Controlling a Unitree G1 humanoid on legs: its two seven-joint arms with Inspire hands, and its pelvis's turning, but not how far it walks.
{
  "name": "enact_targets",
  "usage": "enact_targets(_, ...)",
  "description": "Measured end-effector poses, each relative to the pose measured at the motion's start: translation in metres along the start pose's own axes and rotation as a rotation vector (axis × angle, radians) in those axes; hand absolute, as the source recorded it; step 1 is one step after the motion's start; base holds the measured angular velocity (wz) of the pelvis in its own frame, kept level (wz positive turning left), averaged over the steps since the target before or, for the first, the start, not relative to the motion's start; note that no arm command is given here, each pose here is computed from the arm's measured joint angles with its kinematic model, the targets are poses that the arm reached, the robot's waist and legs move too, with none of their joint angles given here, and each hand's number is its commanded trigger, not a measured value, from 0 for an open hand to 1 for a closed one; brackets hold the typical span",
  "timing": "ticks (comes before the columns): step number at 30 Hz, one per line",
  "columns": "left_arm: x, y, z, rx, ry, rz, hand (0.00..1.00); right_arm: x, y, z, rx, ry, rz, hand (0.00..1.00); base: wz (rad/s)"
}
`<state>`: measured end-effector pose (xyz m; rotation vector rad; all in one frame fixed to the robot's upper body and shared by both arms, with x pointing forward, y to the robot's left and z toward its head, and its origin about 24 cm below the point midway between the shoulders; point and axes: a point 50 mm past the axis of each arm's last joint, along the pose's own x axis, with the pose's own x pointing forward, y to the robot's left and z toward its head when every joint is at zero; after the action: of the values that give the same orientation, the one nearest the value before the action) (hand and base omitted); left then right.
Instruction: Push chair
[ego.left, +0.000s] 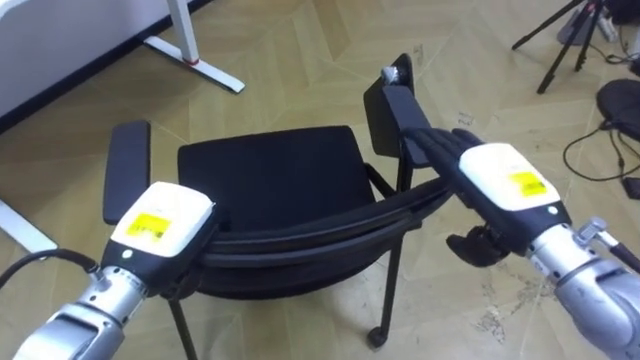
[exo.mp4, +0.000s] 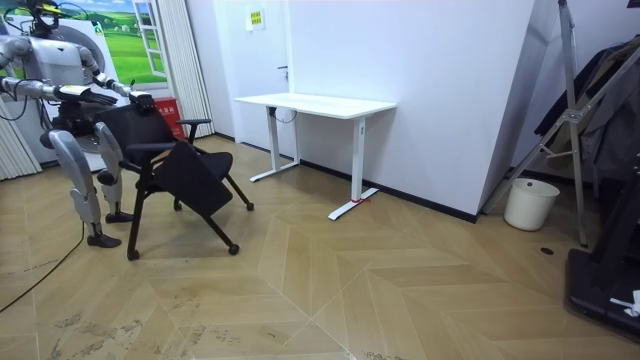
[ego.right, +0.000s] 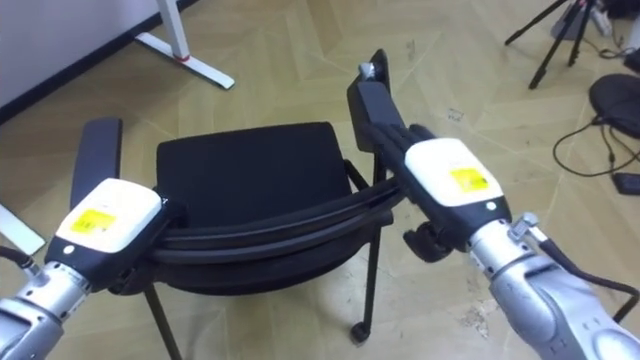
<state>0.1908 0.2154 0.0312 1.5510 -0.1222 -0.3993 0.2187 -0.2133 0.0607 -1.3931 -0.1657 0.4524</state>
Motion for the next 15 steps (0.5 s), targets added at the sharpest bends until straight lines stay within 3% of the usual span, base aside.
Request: enact_targets(15, 0.003, 0.003, -0.002, 0.016, -0.049, -0.004, 1.0, -0.004, 0.018, 0.004, -0.093, -0.059, 0.141, 0.0, 0.01)
